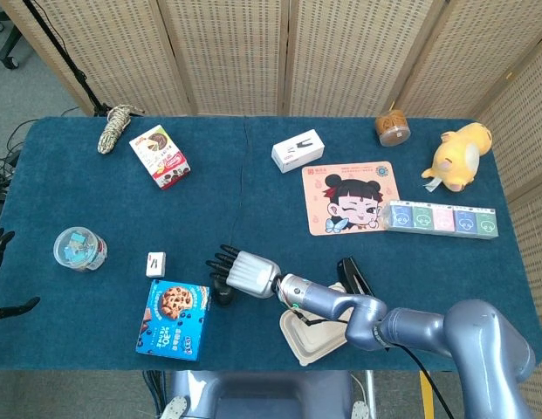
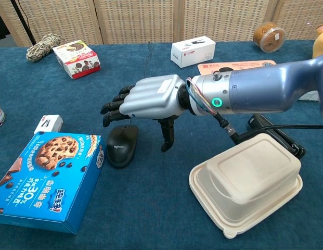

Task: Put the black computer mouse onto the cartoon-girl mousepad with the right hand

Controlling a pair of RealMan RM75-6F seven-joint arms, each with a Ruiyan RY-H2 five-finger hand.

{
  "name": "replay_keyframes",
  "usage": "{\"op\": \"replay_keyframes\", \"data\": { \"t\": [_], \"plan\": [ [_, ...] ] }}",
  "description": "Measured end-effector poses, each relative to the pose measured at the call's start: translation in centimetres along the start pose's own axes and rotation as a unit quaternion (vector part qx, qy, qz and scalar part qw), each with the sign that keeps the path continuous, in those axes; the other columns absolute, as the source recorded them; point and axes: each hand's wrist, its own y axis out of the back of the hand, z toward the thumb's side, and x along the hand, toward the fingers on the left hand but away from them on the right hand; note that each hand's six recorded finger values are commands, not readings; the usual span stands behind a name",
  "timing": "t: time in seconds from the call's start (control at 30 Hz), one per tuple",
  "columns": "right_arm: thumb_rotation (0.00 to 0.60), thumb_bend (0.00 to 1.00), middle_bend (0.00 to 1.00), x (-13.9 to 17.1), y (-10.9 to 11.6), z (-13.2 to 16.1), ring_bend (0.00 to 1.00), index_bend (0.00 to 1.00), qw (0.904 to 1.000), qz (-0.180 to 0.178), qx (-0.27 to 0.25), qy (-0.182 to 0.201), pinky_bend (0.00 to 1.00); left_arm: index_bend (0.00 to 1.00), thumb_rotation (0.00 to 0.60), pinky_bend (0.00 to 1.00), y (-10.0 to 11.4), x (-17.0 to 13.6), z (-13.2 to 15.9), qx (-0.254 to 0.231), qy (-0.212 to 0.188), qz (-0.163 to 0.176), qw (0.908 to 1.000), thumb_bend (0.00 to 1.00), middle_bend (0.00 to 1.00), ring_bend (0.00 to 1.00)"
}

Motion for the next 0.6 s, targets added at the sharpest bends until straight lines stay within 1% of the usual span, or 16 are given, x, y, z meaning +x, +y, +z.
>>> {"op": "replay_keyframes", "data": {
  "t": [0.4,0.6],
  "plan": [
    [0.600,0.00,0.00,-0.6,0.8,0.0,0.00,0.09,0.9998,0.008,0.019,-0.001,0.00,0.00,0.600,0.00,-0.4,0.6,0.3,0.003,0.001,-0.011,0.9999,0.06,0.00,0.00],
    [0.600,0.00,0.00,-1.5,0.9,1.1,0.00,0.09,0.9995,0.011,0.028,0.009,0.00,0.00,0.600,0.00,-0.6,0.8,0.2,0.005,0.005,-0.015,0.9999,0.06,0.00,0.00]
  ]
}}
